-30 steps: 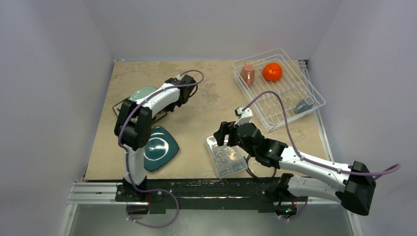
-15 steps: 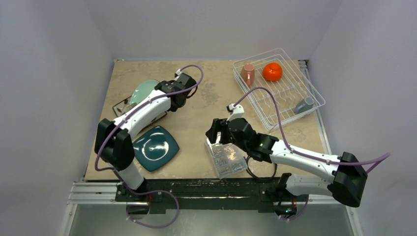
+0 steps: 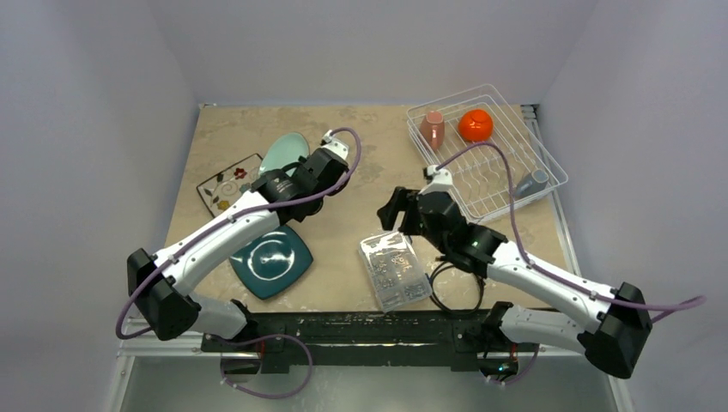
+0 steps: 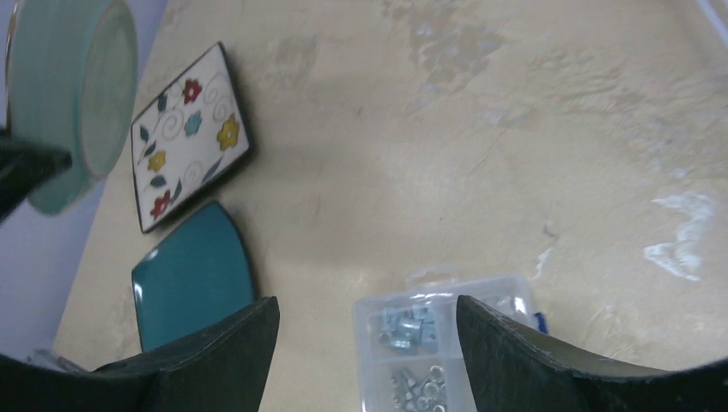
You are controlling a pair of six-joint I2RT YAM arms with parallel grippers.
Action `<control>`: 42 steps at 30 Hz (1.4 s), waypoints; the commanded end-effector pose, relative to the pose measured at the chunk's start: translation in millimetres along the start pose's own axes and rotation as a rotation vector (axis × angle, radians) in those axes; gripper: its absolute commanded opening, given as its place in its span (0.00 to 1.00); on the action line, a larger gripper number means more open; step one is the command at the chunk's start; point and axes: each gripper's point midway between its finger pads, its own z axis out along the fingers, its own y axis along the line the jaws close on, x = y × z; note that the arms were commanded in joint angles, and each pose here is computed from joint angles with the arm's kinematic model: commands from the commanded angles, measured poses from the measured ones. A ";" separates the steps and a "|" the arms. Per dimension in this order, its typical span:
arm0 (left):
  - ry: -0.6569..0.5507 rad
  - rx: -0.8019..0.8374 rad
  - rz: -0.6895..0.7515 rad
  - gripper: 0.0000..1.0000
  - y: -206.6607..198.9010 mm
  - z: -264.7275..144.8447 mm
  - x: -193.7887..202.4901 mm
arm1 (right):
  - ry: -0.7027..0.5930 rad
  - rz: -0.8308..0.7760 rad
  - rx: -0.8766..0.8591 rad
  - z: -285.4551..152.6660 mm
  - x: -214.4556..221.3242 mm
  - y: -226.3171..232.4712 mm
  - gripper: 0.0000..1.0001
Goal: Load the mixed dishes into the dish rack
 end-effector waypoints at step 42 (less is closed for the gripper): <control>-0.257 0.084 0.309 0.00 -90.5 -55.6 -38.6 | 0.571 0.302 -0.474 92.2 -70.8 79.5 0.84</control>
